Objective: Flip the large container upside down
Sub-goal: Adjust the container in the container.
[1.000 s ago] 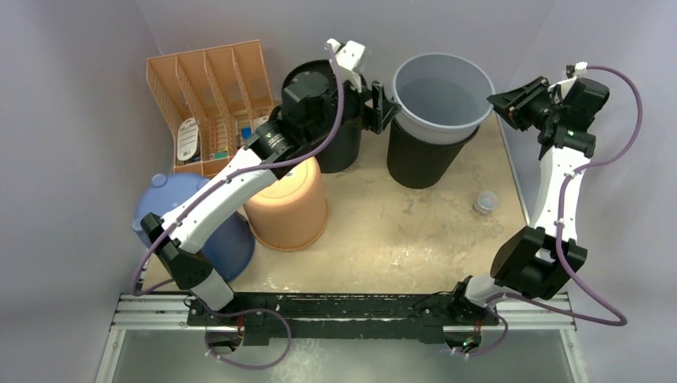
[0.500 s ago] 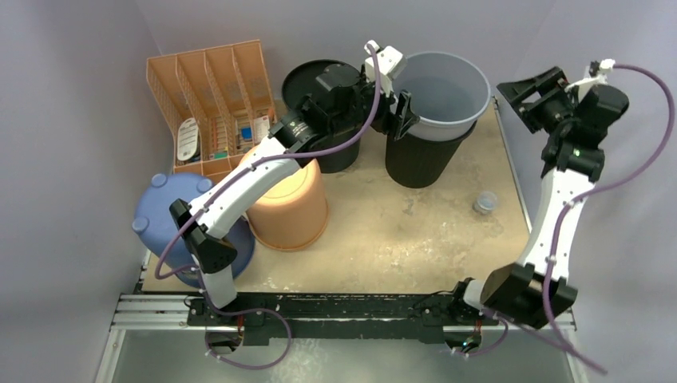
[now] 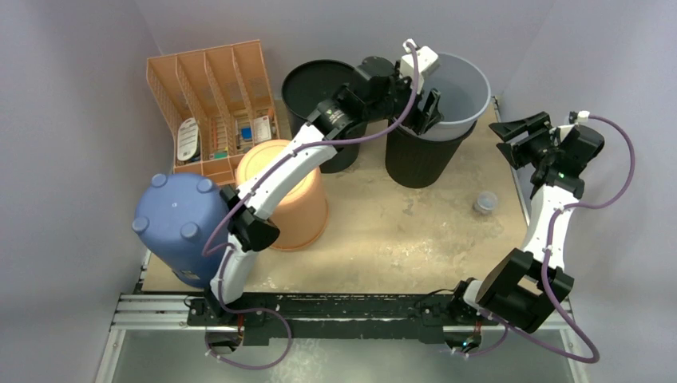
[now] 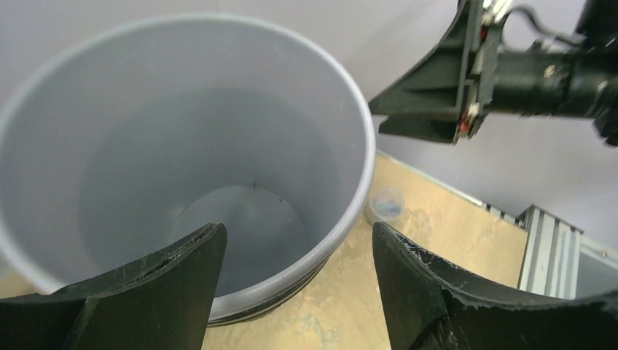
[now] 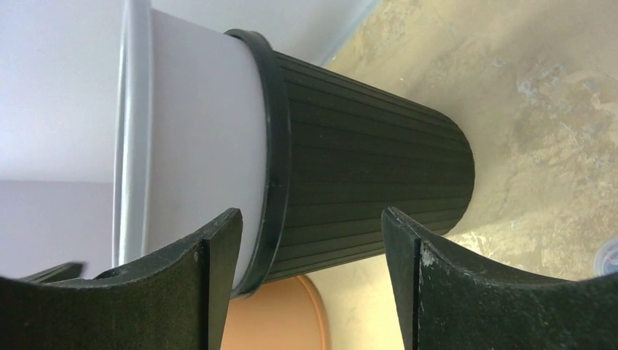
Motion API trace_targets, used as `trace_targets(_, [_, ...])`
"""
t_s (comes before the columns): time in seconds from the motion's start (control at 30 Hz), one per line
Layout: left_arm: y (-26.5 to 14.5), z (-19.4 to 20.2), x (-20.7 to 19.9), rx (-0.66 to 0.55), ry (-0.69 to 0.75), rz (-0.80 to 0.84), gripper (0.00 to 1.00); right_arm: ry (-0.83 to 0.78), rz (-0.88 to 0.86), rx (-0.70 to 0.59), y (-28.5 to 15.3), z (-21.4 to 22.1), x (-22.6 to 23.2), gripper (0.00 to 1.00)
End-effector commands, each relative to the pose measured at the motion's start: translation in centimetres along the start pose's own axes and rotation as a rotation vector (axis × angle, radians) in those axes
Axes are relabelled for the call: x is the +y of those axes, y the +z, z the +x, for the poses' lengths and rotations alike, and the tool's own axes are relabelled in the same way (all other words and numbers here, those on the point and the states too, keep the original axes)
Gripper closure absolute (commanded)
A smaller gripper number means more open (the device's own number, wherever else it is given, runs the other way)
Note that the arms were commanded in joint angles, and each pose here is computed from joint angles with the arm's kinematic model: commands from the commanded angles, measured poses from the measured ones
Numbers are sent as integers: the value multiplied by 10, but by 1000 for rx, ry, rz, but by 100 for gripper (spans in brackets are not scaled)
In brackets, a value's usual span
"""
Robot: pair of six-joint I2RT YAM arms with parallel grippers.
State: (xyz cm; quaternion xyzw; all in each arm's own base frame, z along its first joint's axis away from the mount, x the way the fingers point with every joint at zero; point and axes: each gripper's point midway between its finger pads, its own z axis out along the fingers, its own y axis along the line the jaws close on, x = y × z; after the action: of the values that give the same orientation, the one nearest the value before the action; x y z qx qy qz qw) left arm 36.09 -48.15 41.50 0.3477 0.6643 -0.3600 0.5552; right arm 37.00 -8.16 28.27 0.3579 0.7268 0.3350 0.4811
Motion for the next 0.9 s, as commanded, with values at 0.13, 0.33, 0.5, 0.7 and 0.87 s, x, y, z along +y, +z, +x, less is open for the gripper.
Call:
trace_targets(0.13, [19, 16, -17, 15, 3, 99, 27, -99, -110, 19, -7, -1, 27, 26])
trace_targets(0.33, [24, 31, -19, 52, 16, 104, 35, -49, -166, 45, -1, 11, 34, 26])
trace_targets(0.5, [21, 53, -18, 141, 127, 26, 45, -27, -209, 91, 13, 26, 43, 30])
trace_targets(0.7, [5, 73, -5, 247, 253, -62, 45, -27, -213, 114, 26, 39, 47, 35])
trace_targets(0.87, [12, 80, -3, 255, 262, -57, 63, -2, -173, 89, 37, 40, 40, 45])
